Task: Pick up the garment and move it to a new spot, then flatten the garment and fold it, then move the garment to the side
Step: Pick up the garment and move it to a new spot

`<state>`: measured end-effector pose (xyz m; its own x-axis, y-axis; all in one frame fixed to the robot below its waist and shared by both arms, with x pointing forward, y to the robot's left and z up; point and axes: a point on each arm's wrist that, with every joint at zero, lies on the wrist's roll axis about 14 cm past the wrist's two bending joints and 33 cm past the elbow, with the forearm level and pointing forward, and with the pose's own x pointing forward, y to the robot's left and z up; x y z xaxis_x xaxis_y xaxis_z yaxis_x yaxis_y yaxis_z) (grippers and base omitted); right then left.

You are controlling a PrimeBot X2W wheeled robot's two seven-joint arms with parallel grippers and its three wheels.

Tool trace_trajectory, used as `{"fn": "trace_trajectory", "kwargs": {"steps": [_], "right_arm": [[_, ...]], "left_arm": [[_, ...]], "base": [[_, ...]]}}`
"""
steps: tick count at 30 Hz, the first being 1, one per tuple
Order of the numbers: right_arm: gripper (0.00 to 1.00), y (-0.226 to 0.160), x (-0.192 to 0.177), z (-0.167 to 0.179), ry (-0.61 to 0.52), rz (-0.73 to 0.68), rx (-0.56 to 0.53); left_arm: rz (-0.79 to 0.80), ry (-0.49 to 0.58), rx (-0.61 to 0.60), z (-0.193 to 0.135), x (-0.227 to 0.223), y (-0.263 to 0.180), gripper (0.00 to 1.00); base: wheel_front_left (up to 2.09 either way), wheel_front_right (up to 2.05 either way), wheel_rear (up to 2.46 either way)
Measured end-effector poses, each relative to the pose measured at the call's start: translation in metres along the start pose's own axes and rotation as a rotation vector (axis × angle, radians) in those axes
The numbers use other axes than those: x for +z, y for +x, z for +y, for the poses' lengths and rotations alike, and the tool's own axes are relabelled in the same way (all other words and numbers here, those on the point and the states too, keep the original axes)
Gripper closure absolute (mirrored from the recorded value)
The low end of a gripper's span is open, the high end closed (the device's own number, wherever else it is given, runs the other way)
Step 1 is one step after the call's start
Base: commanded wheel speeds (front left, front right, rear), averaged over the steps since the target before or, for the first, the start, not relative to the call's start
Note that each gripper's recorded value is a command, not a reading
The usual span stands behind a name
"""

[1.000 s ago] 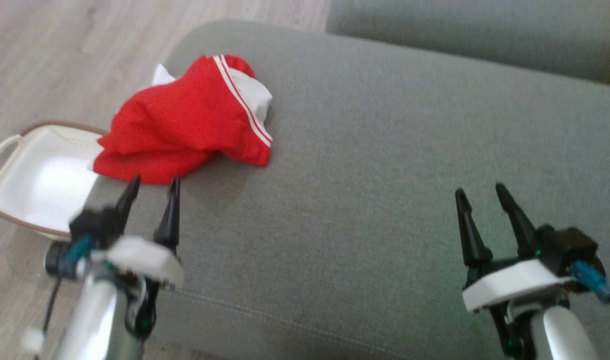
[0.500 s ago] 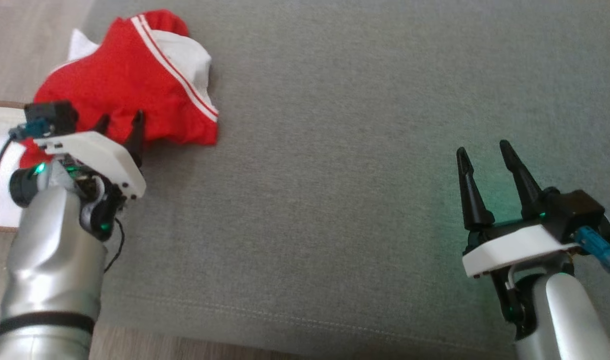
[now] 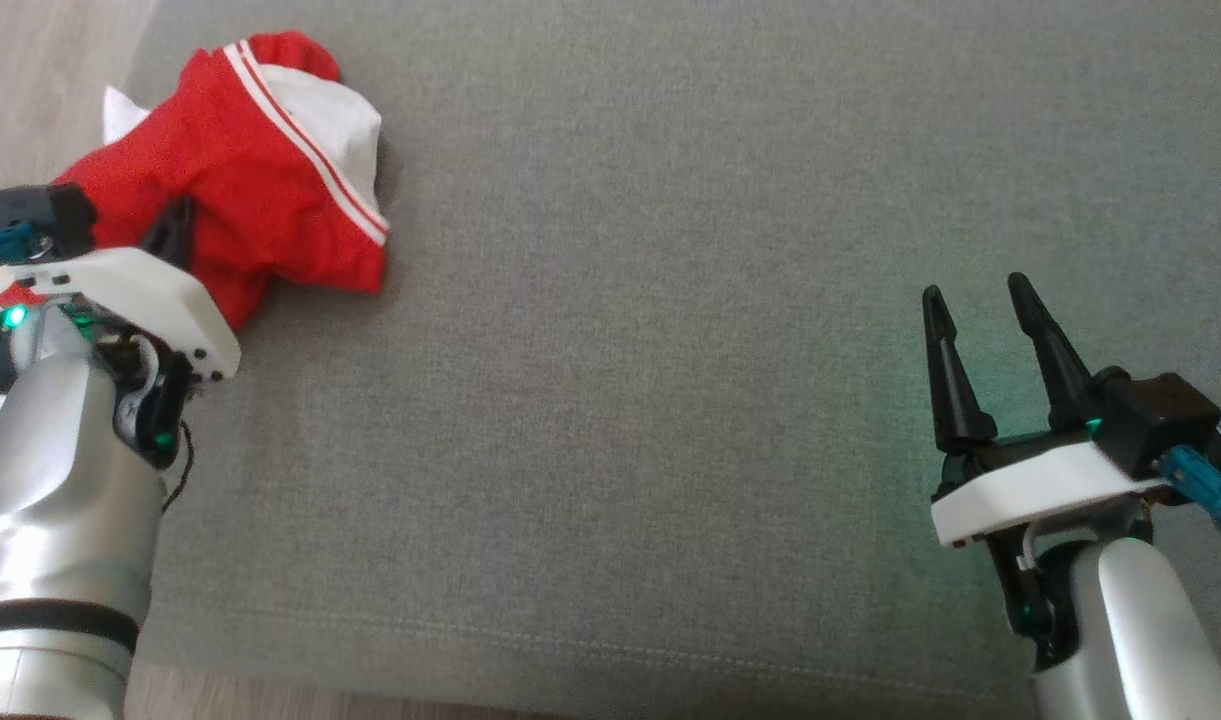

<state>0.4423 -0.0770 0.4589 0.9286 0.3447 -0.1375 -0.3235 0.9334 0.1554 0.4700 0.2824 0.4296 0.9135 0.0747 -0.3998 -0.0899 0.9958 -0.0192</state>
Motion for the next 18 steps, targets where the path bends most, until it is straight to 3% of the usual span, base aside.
{"fn": "trace_trajectory", "kwargs": {"steps": [5, 11, 15, 18], "right_arm": [[0.0, -0.008, 0.019, 0.002, 0.0, -0.051, -0.004], [0.0, -0.027, 0.022, 0.004, 0.002, -0.055, -0.013], [0.0, -0.037, 0.032, 0.005, 0.0, -0.084, -0.017], [0.0, -0.049, 0.042, -0.002, 0.0, -0.117, -0.045]], "left_arm": [[-0.25, 0.044, 0.005, -0.003, 0.052, -0.019, 1.0], [-0.421, 0.069, -0.033, -0.02, 0.083, -0.053, 1.0], [-0.53, 0.087, -0.111, -0.052, 0.098, -0.084, 1.0], [-0.564, 0.067, -0.248, -0.106, 0.097, -0.104, 1.0]], "base": [[0.0, 0.0, 0.0], [0.0, 0.0, 0.0], [0.0, 0.0, 0.0], [0.0, 0.0, 0.0]]}}
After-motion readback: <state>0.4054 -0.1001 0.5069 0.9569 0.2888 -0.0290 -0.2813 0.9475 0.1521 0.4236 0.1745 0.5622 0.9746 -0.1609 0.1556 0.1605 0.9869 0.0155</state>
